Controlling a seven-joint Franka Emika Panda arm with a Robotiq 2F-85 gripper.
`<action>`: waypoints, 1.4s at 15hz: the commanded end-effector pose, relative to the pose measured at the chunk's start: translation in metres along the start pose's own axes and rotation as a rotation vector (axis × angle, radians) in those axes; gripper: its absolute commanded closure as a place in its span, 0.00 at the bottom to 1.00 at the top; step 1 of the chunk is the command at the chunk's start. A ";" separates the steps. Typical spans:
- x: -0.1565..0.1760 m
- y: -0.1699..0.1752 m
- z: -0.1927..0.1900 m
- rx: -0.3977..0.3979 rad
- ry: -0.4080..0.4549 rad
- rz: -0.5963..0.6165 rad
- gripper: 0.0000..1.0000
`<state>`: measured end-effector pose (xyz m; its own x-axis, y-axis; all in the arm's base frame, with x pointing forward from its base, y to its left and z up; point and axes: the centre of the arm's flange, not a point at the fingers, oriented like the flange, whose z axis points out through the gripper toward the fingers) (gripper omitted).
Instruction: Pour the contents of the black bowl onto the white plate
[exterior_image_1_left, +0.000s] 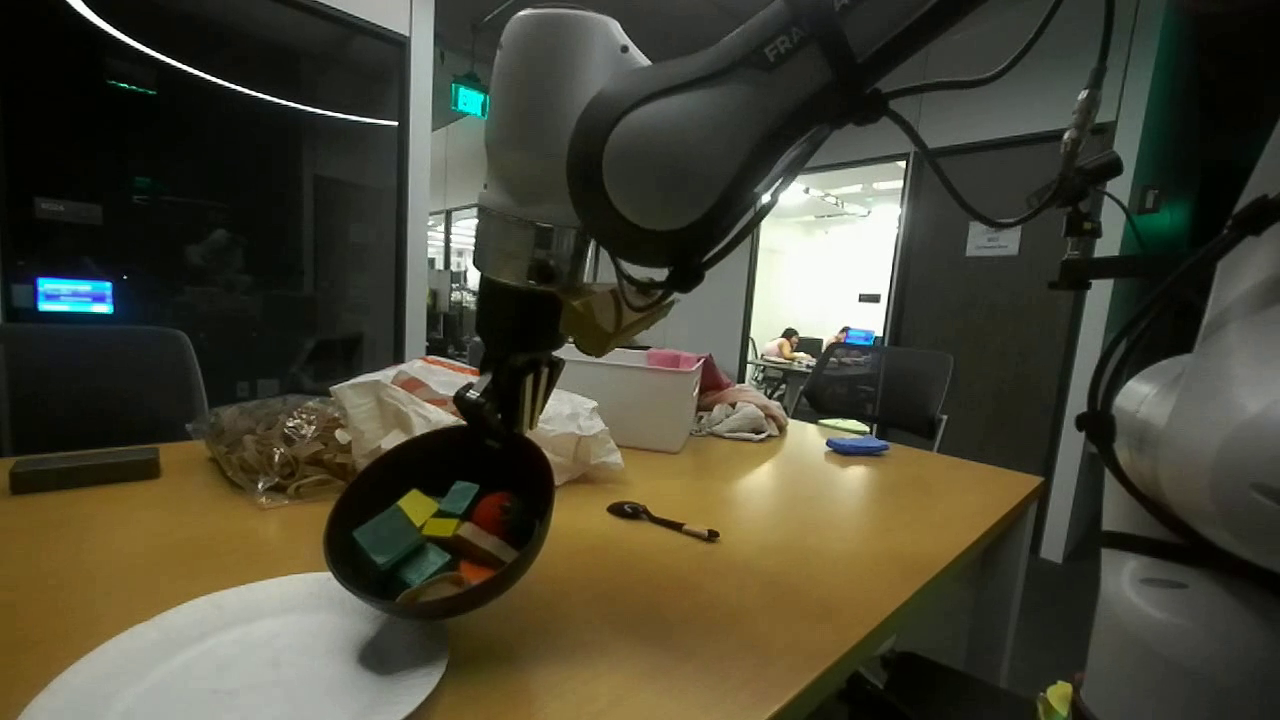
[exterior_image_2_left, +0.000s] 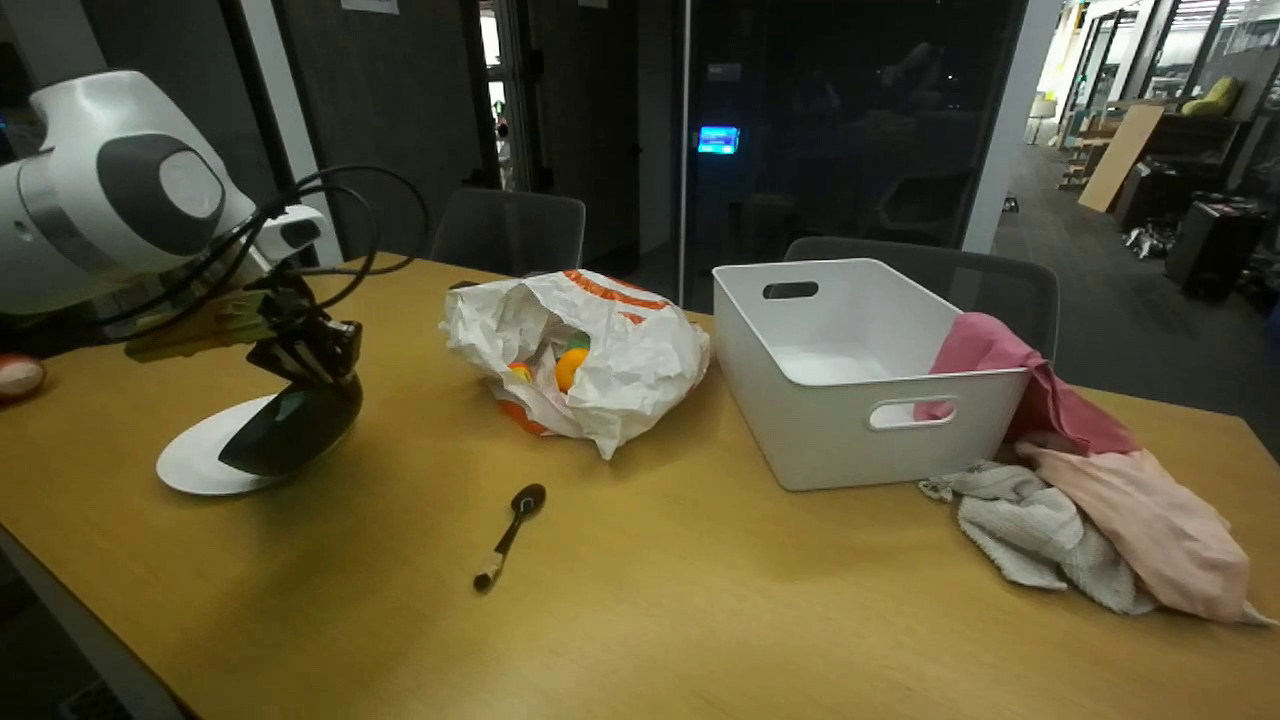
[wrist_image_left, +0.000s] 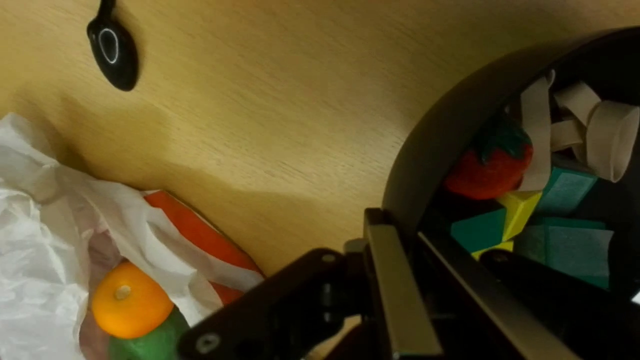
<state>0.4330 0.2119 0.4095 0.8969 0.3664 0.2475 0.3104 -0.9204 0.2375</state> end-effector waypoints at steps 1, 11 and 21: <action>0.042 -0.025 -0.022 -0.091 0.024 -0.014 0.92; 0.046 -0.076 -0.024 -0.313 0.116 -0.166 0.93; 0.013 -0.133 -0.038 -0.449 0.341 -0.345 0.92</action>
<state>0.4066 0.3437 0.4161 0.6596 0.6864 0.3061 0.3707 -0.6514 0.6620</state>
